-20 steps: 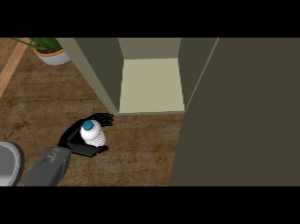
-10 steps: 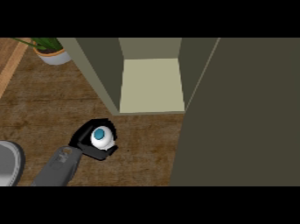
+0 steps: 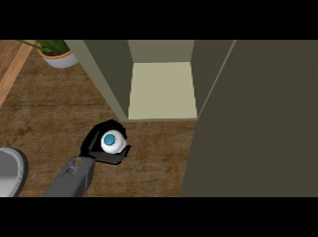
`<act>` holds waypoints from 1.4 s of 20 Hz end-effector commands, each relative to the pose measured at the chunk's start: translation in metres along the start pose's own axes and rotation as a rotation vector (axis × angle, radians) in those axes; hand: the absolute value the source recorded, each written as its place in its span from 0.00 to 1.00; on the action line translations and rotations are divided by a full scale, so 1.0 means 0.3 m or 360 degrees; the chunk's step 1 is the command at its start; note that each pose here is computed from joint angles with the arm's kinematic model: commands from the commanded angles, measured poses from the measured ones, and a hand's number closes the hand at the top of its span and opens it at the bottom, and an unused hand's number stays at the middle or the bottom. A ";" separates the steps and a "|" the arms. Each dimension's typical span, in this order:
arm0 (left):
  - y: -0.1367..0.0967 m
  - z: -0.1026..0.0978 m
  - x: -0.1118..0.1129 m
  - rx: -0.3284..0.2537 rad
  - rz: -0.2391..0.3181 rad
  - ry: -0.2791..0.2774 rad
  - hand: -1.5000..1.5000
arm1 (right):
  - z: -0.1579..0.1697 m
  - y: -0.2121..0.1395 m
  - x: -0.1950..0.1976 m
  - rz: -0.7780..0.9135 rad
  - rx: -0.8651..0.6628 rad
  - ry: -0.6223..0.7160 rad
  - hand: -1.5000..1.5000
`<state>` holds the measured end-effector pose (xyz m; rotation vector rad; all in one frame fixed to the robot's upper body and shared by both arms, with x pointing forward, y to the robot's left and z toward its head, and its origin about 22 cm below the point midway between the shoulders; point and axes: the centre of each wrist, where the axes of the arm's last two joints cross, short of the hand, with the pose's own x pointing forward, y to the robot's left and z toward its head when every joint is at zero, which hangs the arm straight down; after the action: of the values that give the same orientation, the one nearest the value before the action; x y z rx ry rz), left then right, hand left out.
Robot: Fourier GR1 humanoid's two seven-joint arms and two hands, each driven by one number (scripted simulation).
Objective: Pick up the bottled water, place it into the cabinet and close the cabinet
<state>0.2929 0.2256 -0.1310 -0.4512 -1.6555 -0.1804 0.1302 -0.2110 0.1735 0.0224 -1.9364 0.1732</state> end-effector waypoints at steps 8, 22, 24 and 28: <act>-0.110 -0.158 0.060 0.0281 0.0189 -0.0223 1.00 | 0.075 -0.108 0.075 -0.0052 -0.0062 -0.0048 0.00; -0.231 -0.321 0.188 0.0307 0.0203 -0.0238 1.00 | 0.032 -0.208 -0.016 -0.0049 -0.0124 -0.0058 0.00; -0.252 -0.348 0.213 0.0301 0.0175 -0.0247 1.00 | 0.019 -0.217 -0.043 -0.0066 -0.0113 -0.0029 0.00; -0.286 -0.375 0.241 0.0317 0.0144 -0.0253 1.00 | 0.001 -0.241 -0.052 -0.0045 -0.0078 -0.0042 0.00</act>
<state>0.3012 0.1947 -0.1073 -0.2349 -1.6620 0.2265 0.1430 -0.2795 0.1627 -0.0751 -1.9495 0.1269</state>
